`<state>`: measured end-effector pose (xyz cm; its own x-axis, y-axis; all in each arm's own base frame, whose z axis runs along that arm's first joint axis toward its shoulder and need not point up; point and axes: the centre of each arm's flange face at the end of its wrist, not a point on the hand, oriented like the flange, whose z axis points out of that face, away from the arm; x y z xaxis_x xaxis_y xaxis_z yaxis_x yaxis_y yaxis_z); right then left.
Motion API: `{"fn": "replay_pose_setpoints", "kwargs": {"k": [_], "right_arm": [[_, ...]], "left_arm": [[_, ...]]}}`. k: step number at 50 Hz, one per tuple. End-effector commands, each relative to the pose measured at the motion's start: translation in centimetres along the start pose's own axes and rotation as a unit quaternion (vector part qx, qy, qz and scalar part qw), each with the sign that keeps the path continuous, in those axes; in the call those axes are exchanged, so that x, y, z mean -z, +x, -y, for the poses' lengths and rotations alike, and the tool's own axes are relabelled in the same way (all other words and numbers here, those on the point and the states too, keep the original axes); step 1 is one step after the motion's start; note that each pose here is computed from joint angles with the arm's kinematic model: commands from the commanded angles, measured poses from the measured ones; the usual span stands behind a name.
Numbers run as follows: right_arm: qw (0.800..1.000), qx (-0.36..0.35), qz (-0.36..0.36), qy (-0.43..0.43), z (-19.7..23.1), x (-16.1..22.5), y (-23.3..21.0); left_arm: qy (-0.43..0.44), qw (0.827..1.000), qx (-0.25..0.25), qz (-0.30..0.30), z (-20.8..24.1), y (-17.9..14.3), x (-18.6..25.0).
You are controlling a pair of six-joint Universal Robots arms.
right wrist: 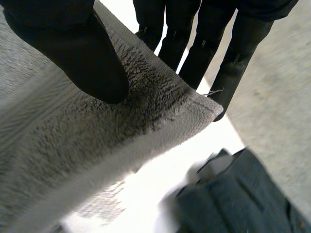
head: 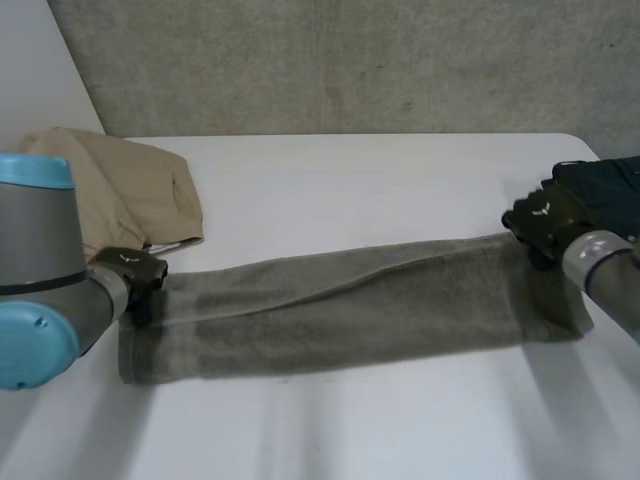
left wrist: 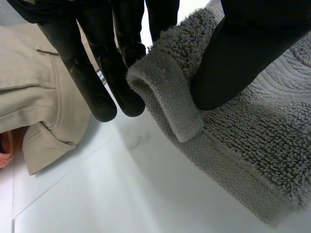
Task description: Fold the laundry.
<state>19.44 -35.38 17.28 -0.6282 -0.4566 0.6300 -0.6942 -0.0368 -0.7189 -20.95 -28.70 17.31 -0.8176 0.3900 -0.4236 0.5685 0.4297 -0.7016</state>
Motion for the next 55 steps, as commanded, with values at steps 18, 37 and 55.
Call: {"fn": "replay_pose_setpoints", "kwargs": {"k": [18,37,55], "right_arm": [[0.998,-0.009,-0.062,0.016,-0.8,-7.3,-2.5],[0.993,-0.103,-0.038,0.046,4.6,-1.3,2.6],[0.994,-0.096,0.030,-0.049,-5.4,4.1,1.6]], "left_arm": [[0.039,0.998,0.001,0.048,3.3,0.9,-3.3],[0.102,0.994,0.016,0.044,4.6,-1.2,3.6],[0.138,0.990,0.042,0.007,1.6,0.6,4.7]]}}
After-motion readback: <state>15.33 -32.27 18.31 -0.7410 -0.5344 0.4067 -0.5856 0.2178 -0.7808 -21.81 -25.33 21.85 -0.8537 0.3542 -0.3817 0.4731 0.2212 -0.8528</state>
